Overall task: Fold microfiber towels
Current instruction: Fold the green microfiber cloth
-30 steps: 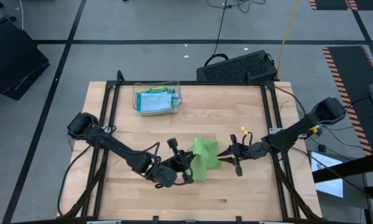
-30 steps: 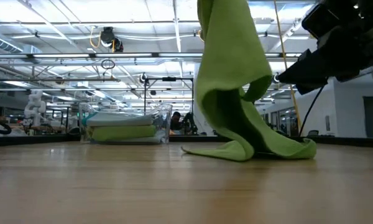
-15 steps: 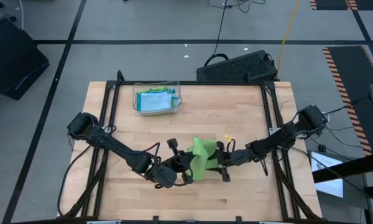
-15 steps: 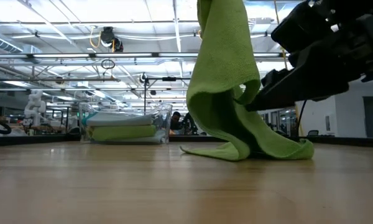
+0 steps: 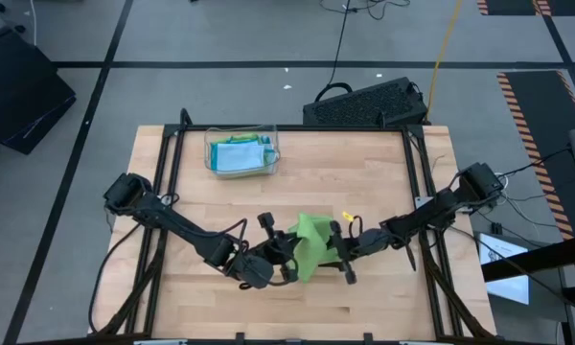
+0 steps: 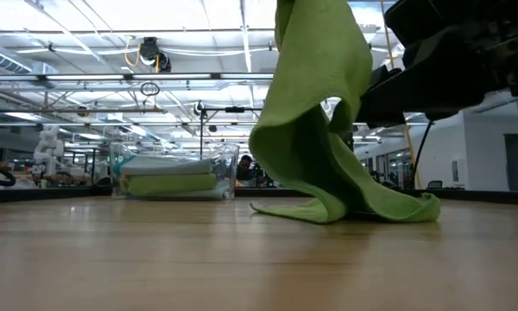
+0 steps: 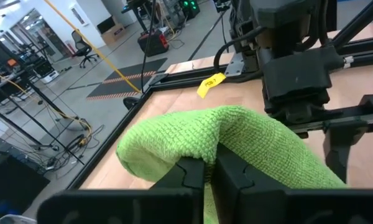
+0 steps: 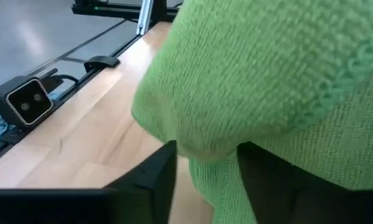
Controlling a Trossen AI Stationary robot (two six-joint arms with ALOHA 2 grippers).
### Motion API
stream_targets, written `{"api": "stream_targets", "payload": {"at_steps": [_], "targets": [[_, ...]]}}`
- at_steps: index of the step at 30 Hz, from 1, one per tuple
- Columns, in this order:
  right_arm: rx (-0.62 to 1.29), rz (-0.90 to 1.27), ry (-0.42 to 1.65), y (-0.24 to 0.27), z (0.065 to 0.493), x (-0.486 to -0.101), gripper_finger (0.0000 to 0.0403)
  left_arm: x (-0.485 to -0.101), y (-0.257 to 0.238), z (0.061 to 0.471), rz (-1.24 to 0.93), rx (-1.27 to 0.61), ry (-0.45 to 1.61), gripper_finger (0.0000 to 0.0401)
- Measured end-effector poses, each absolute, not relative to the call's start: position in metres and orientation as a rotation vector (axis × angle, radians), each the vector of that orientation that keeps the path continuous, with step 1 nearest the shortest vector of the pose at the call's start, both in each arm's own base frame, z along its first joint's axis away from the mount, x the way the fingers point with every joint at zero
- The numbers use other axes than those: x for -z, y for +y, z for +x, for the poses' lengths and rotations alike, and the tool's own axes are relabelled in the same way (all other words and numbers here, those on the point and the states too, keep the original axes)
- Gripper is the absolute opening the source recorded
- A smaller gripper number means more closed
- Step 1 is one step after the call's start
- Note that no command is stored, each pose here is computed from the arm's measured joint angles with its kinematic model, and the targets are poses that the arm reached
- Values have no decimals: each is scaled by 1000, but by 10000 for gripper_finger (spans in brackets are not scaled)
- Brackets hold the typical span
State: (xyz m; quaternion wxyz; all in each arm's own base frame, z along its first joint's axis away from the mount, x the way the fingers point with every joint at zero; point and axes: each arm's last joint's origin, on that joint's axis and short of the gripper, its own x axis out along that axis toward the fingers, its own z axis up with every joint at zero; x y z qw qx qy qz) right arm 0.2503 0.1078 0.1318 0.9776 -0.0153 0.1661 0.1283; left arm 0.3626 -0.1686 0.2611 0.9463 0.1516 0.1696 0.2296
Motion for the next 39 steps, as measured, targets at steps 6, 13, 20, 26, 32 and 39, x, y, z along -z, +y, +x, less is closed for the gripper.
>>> {"api": "stream_targets", "payload": {"at_steps": [6,13,20,26,32,39], "targets": [[-268,-36,328,108,250,-132,37,-261,-168,362,316,-467,350,5],[-383,-25,374,110,244,-139,16,-246,-157,353,384,-612,459,10],[-178,-46,517,98,226,-151,4,-239,-152,353,300,-527,537,29],[-67,-64,556,97,201,-169,3,-241,-157,358,208,-368,538,141],[-79,-63,579,101,178,-181,3,-242,-160,358,196,-387,512,220],[113,-154,647,94,161,-175,3,-240,-166,358,132,-187,577,241]]}}
